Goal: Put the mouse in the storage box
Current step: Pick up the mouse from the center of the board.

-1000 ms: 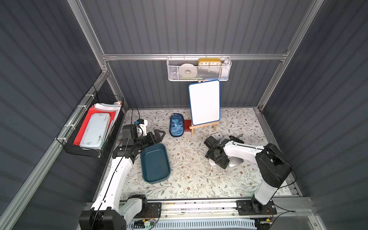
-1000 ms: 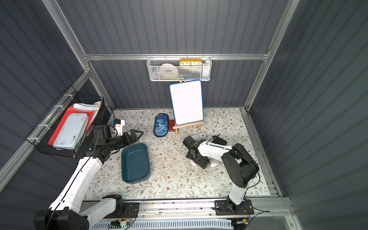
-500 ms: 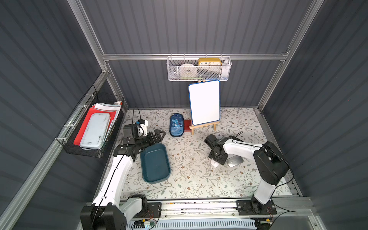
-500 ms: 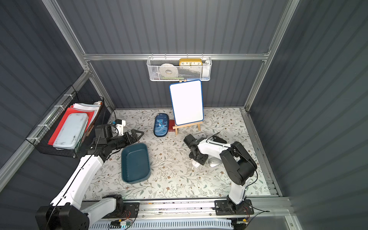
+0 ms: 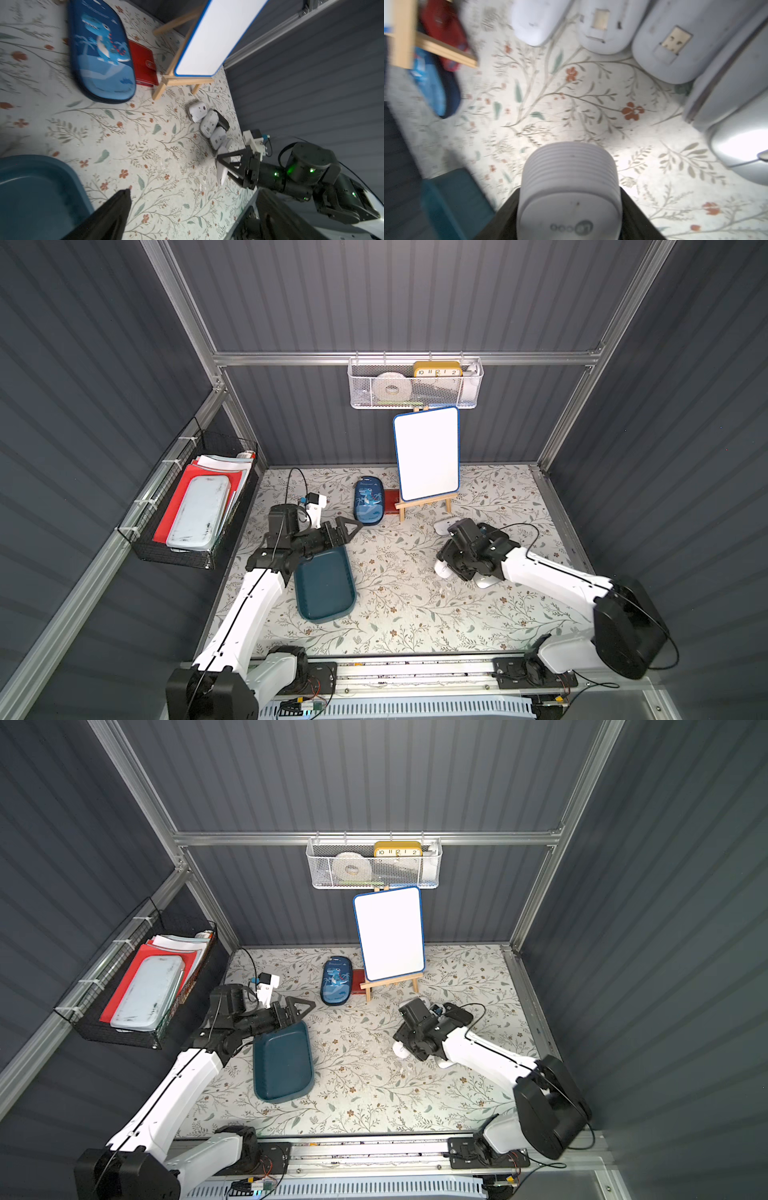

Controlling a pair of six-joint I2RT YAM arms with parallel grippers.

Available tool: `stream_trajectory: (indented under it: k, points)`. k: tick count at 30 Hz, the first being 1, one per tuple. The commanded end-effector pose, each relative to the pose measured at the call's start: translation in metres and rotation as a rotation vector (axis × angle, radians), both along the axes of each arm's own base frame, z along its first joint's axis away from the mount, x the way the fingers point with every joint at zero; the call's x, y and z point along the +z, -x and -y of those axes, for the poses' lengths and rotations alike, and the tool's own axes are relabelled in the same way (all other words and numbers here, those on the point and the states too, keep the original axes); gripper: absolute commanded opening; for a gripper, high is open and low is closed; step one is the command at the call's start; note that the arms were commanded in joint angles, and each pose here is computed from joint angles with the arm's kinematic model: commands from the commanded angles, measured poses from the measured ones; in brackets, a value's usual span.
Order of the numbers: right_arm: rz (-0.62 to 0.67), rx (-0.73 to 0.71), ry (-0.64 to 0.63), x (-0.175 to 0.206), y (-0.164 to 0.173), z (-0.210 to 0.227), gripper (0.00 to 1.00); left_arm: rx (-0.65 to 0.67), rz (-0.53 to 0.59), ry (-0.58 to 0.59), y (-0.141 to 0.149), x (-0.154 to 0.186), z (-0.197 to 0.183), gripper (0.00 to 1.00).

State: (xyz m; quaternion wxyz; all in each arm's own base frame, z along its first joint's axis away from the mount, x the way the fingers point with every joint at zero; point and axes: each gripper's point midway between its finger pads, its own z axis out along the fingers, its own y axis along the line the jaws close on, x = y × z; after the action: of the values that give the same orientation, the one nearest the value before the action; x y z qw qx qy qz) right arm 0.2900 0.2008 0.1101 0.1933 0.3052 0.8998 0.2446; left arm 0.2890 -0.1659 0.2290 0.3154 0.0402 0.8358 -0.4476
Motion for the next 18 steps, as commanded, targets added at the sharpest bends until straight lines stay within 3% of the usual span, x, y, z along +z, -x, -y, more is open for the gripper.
stream_trajectory:
  k: [1, 5, 9, 14, 18]
  points:
    - [0.071, -0.053, -0.204, 0.030, -0.006, -0.017, 0.36, -0.100, 0.026, 0.083, 0.024, 0.008, 0.037, 0.99]
    - [0.064, -0.103, -0.352, 0.038, 0.001, -0.027, 0.36, -0.180, 0.019, 0.072, 0.053, -0.010, 0.089, 0.97]
    - [0.028, -0.118, -0.423, 0.033, 0.007, -0.036, 0.36, -0.254, 0.039, 0.047, 0.072, -0.020, 0.134, 0.92]
    - [-0.001, -0.122, -0.486, 0.026, 0.012, -0.044, 0.36, -0.312, 0.056, -0.028, 0.077, -0.045, 0.180, 0.88]
    - [-0.022, -0.113, -0.506, 0.023, 0.017, -0.047, 0.36, -0.301, 0.029, -0.106, 0.069, -0.070, 0.191, 0.84]
